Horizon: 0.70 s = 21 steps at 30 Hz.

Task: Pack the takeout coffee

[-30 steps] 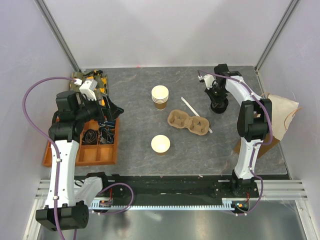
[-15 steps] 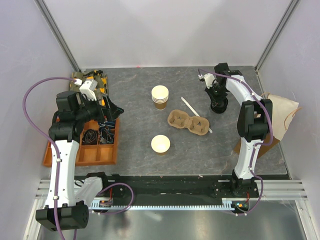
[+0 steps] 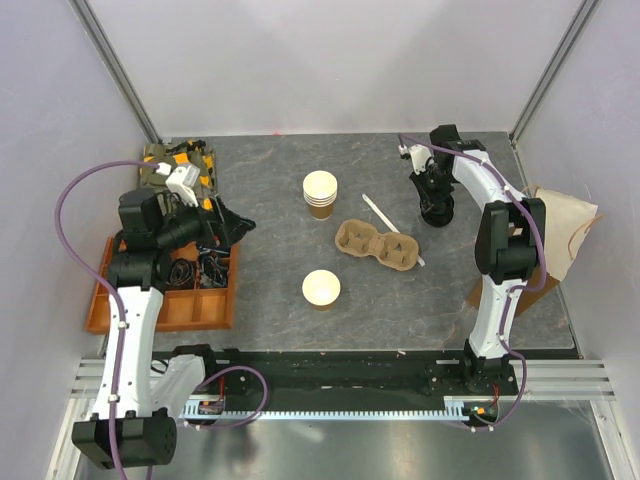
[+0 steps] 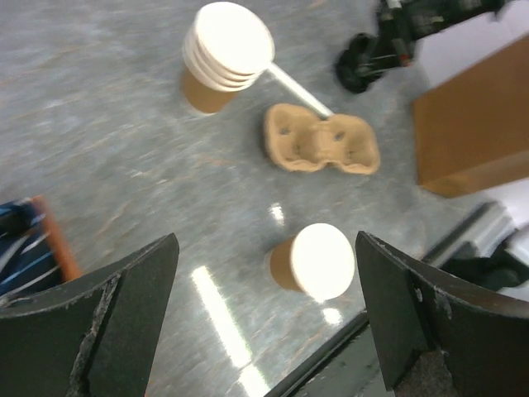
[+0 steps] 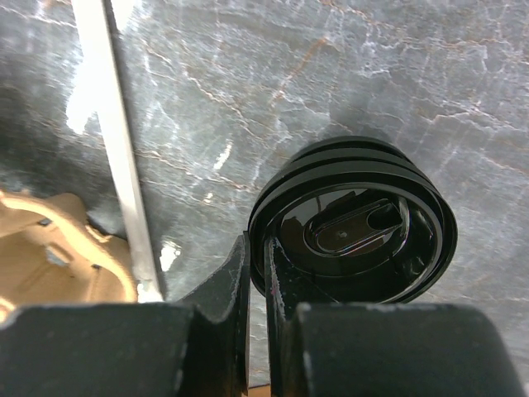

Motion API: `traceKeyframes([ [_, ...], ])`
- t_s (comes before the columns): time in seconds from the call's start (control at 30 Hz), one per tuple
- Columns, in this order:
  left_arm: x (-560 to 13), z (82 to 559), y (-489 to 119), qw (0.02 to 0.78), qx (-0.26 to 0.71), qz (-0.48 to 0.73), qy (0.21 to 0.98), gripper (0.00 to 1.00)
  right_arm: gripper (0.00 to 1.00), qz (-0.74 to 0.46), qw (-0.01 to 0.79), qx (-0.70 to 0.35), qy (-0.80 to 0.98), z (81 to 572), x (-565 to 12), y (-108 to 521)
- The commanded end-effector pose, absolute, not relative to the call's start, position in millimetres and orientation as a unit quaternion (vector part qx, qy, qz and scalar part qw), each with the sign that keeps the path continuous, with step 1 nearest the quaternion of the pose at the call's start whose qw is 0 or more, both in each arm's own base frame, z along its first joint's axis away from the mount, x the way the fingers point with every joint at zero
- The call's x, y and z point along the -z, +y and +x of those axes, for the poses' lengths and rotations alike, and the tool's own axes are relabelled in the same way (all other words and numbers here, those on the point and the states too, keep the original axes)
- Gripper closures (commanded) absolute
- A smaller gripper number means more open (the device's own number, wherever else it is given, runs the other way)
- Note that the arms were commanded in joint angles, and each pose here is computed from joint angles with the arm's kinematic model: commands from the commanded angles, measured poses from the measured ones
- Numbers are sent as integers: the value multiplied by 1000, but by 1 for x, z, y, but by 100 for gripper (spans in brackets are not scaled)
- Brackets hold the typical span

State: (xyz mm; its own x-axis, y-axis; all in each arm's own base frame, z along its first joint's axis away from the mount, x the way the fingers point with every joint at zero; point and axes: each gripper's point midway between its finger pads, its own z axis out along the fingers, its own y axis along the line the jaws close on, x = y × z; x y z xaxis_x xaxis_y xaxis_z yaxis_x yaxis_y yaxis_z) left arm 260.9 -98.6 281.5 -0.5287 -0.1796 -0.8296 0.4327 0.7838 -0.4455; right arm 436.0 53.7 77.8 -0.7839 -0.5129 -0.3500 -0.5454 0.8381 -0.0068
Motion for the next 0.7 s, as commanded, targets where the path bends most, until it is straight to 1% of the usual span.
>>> traceKeyframes([
  [0.0, -318, 256, -156, 499, 430, 142, 739, 4, 100, -263, 218, -76, 937, 442, -110, 67],
  [0.03, -323, 256, -167, 493, 450, 136, 732, 4, 100, -256, 217, -78, 939, 441, -110, 67],
  [0.07, -331, 265, -179, 508, 461, 151, 711, 1, 100, -253, 217, -78, 940, 441, -110, 66],
  [0.1, -335, 259, -203, 501, 481, 170, 699, 0, 100, -251, 216, -78, 940, 441, -109, 66],
  [0.17, -345, 266, -236, 506, 506, 194, 671, 0, 100, -245, 215, -77, 942, 442, -109, 66],
  [0.2, -345, 258, -264, 496, 520, 214, 662, 0, 100, -245, 214, -77, 943, 442, -109, 66],
  [0.27, -340, 256, -296, 487, 526, 240, 655, 0, 100, -243, 213, -75, 944, 444, -109, 65],
  [0.3, -330, 256, -325, 475, 535, 262, 648, 0, 100, -242, 211, -70, 945, 445, -109, 63],
  [0.37, -317, 259, -349, 481, 531, 291, 635, 0, 100, -240, 211, -69, 945, 447, -110, 62],
  [0.43, -288, 269, -378, 466, 519, 304, 649, 0, 100, -237, 213, -70, 945, 449, -112, 62],
  [0.47, -290, 277, -387, 465, 520, 301, 650, 0, 100, -235, 215, -70, 945, 450, -114, 61],
  [0.5, -263, 288, -400, 437, 519, 275, 681, 0, 100, -231, 215, -71, 946, 450, -114, 61],
  [0.57, -258, 303, -413, 432, 518, 244, 697, 1, 100, -226, 219, -76, 946, 451, -116, 62],
  [0.63, -239, 316, -425, 423, 512, 225, 713, 5, 100, -221, 221, -78, 947, 452, -118, 63],
  [0.67, -244, 318, -432, 431, 512, 227, 708, 5, 100, -219, 224, -75, 947, 454, -119, 63],
])
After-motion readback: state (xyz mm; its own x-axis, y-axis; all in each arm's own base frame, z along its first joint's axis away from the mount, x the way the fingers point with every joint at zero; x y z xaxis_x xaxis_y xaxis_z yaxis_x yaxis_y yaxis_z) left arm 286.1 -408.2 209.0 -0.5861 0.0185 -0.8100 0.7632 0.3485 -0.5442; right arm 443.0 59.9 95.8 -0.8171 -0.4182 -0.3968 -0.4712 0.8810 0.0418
